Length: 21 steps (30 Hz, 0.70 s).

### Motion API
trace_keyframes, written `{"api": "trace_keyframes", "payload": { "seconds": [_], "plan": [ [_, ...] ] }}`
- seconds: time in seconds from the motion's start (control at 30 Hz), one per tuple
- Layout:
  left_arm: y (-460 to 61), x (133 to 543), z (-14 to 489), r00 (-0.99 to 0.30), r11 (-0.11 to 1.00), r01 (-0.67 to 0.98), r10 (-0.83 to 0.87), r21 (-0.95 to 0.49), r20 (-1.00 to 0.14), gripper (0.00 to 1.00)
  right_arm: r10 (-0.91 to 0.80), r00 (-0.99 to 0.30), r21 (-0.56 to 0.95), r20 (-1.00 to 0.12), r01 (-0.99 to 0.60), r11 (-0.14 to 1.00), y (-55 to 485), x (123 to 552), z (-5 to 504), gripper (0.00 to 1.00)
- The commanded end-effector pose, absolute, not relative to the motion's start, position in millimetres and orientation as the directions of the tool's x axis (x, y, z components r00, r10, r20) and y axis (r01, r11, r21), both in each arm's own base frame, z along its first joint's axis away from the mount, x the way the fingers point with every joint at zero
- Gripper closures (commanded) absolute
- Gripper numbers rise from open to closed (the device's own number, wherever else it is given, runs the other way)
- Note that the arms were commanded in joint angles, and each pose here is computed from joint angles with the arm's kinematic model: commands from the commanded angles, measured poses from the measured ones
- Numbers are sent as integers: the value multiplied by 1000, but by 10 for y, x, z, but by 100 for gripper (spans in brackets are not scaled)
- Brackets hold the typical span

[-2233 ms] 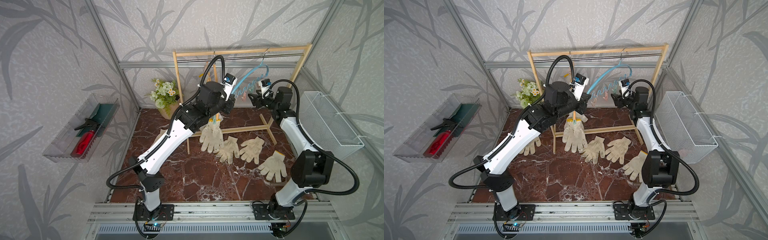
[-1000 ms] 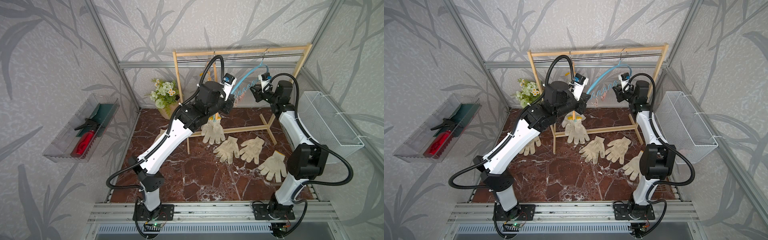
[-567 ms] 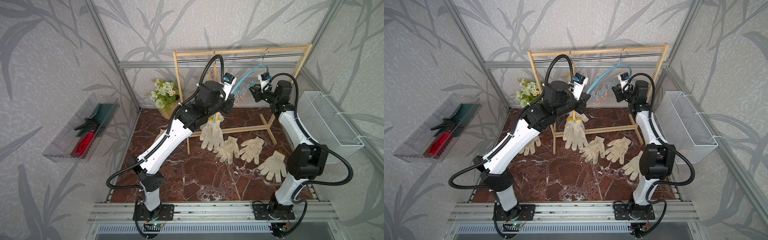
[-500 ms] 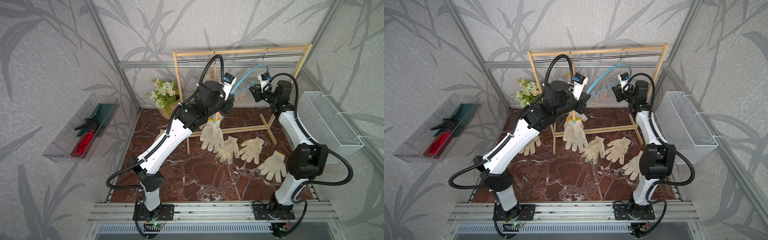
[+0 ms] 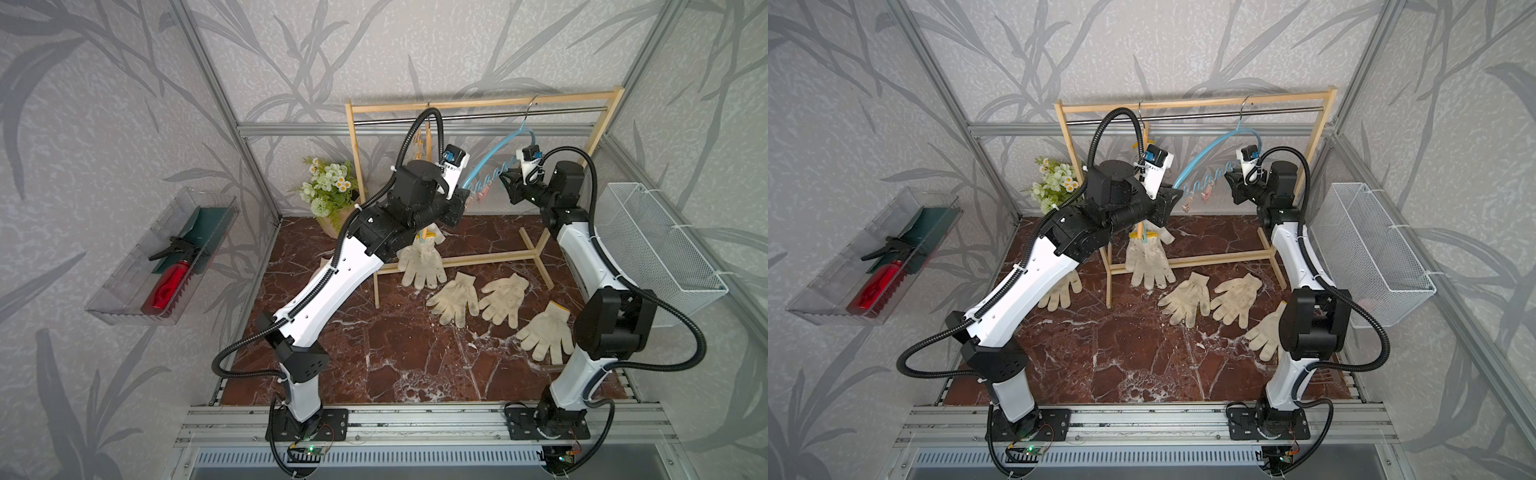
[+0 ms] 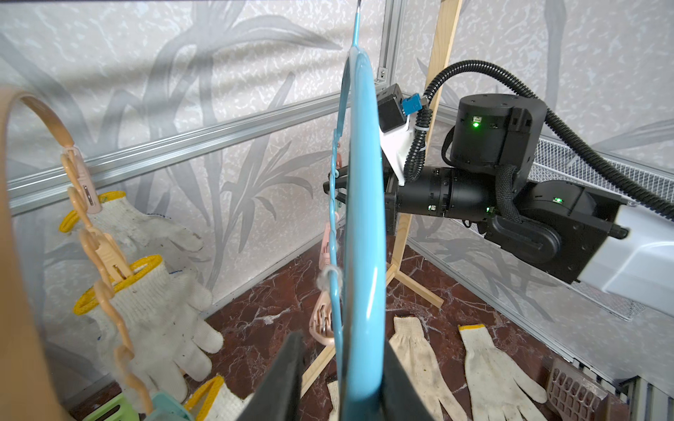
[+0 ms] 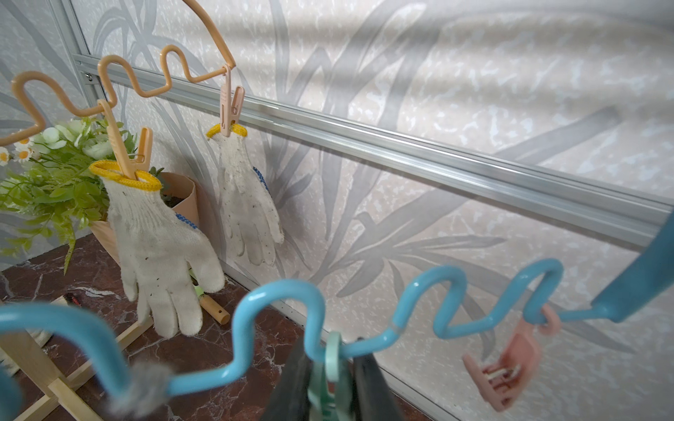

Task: Clip the gloves onto a hanger to dry
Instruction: Open the clamp at the hanger.

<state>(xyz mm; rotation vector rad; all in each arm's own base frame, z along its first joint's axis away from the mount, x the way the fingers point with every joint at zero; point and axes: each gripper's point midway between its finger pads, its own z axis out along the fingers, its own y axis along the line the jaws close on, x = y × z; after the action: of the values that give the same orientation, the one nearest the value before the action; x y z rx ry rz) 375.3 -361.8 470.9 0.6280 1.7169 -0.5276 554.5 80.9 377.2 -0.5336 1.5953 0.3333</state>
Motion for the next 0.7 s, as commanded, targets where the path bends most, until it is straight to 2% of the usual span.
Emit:
{"api": "trace_keyframes", "payload": {
  "seconds": [0.0,0.07,0.4,0.67],
  "plan": [
    [-3484,3611,4836,-175,748,663,117,-29,-978,65,-126,-42,-84,-991,-540,838,864,5474,3777,79],
    [-3461,3540,4837,-177,742,669,122,-28,-977,61,-124,-43,-81,-991,-540,838,871,5473,3776,80],
    [-3352,3126,4559,-205,734,679,153,-28,-967,59,-105,-42,-69,-994,-516,854,833,5492,3800,77],
    [-2657,2970,4173,-279,861,508,137,-25,-950,65,-85,-44,-51,-995,-511,858,833,5483,3813,77]
  ]
}}
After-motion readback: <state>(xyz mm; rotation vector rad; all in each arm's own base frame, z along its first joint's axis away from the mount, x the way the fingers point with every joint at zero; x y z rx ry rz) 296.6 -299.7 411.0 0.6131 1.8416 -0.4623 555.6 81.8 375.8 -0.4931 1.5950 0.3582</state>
